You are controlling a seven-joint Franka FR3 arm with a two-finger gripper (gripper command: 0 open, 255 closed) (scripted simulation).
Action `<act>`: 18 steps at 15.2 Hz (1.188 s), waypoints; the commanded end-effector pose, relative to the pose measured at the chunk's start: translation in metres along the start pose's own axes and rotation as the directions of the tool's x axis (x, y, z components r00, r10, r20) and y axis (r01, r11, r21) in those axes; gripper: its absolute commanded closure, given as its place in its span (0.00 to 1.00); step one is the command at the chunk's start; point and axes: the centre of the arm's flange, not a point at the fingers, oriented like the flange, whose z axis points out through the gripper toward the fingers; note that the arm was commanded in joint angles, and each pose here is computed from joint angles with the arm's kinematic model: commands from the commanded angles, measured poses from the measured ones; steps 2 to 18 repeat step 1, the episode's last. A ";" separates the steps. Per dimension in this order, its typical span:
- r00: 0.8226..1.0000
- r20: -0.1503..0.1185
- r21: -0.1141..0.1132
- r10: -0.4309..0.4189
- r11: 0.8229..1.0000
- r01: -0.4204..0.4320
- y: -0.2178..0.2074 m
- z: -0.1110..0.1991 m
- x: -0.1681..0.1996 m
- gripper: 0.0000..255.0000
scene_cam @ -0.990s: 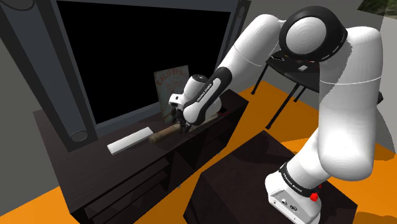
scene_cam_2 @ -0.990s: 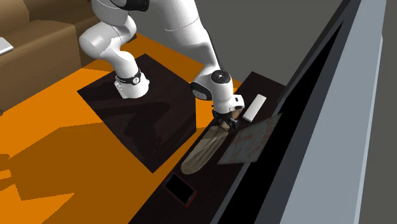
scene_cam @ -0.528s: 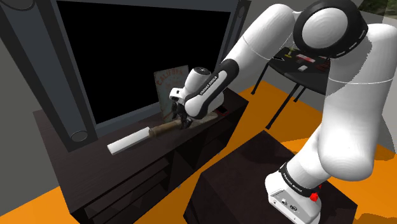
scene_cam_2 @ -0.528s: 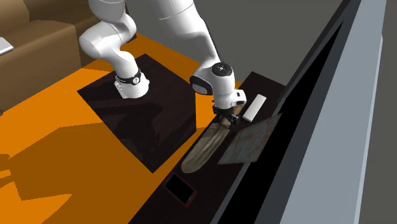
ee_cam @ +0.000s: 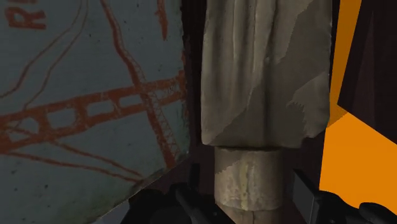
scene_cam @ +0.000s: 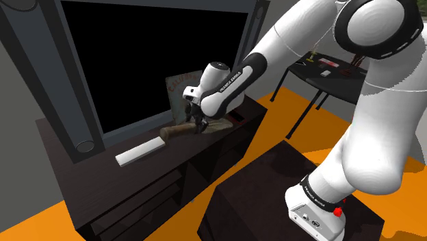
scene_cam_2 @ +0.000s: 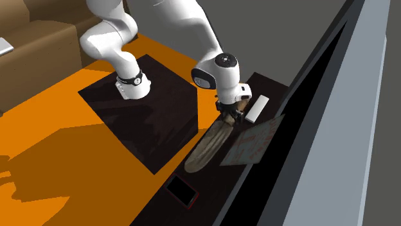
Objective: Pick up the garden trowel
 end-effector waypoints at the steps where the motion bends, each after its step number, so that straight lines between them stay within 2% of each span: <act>1: 1.000 0.000 0.000 0.000 1.000 0.000 0.000 -0.003 0.000 1.00; 18: 1.000 0.000 0.000 0.000 1.000 0.000 0.000 -0.003 0.000 1.00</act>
